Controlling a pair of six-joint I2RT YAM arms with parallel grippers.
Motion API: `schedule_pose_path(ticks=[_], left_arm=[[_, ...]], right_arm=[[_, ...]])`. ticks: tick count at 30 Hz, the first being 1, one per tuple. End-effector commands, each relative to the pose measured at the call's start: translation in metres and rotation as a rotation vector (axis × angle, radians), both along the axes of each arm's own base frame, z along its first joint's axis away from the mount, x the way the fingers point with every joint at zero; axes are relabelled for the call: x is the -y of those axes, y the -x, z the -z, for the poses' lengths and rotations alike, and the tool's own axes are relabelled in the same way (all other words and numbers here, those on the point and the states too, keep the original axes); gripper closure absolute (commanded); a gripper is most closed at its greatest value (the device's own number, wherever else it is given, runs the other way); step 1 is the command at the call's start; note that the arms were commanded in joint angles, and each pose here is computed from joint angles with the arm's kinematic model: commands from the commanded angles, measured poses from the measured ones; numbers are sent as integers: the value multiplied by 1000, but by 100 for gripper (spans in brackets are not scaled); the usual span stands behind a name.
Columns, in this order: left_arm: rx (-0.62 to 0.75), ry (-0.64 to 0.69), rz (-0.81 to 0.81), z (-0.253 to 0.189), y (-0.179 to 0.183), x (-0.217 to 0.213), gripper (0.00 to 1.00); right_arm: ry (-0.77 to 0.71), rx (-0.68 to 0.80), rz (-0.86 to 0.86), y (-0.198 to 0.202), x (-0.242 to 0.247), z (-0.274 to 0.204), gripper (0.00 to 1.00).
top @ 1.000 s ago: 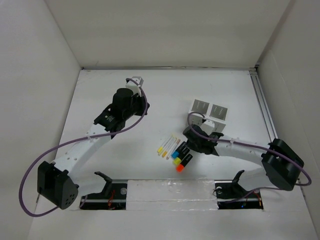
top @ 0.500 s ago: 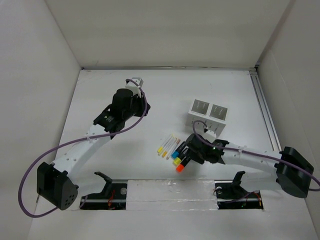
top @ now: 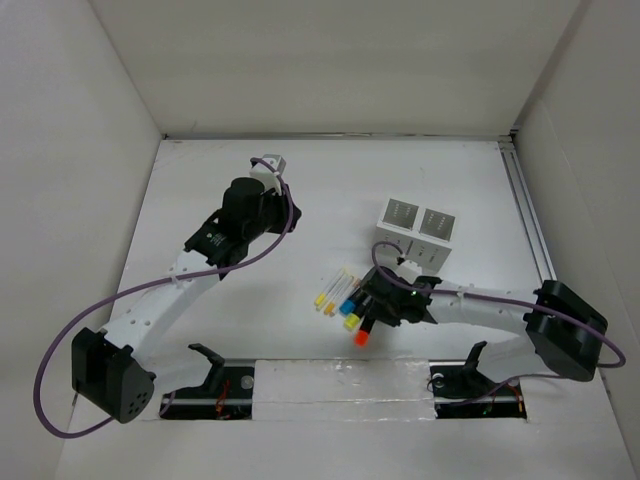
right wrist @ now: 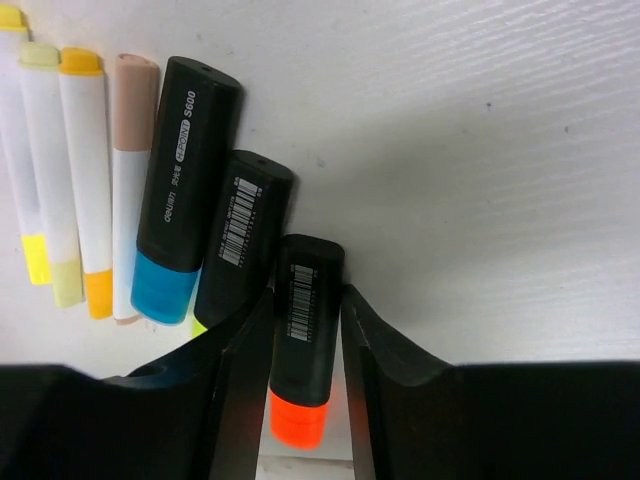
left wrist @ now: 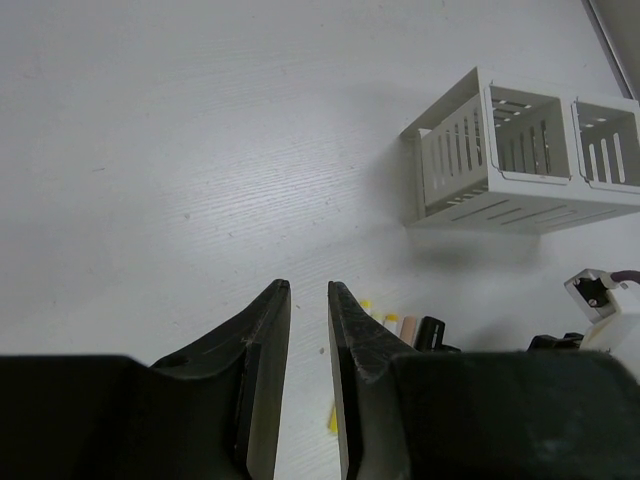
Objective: Organize the desk
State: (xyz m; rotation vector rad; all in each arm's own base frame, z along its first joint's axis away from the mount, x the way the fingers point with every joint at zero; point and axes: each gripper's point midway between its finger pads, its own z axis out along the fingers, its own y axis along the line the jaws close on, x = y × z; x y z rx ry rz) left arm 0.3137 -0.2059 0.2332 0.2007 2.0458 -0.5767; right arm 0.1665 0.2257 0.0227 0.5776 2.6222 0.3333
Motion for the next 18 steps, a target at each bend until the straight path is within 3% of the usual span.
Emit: schedule_pose_path(ticks=[1, 3, 7, 10, 11, 18], left_arm=[[69, 36, 10, -27, -3, 2, 81], [66, 39, 19, -26, -2, 3, 82], [77, 41, 10, -29, -3, 2, 82], [71, 46, 25, -29, -1, 4, 82], [78, 48, 20, -31, -1, 3, 82], [81, 53, 27, -32, 0, 4, 82]], right_arm=[[40, -36, -17, 10, 5, 11, 64], [39, -34, -15, 11, 7, 10, 63], [53, -30, 8, 11, 13, 1, 53], [69, -25, -9, 12, 16, -2, 69], [77, -33, -9, 13, 18, -3, 80], [62, -13, -4, 11, 17, -17, 95]])
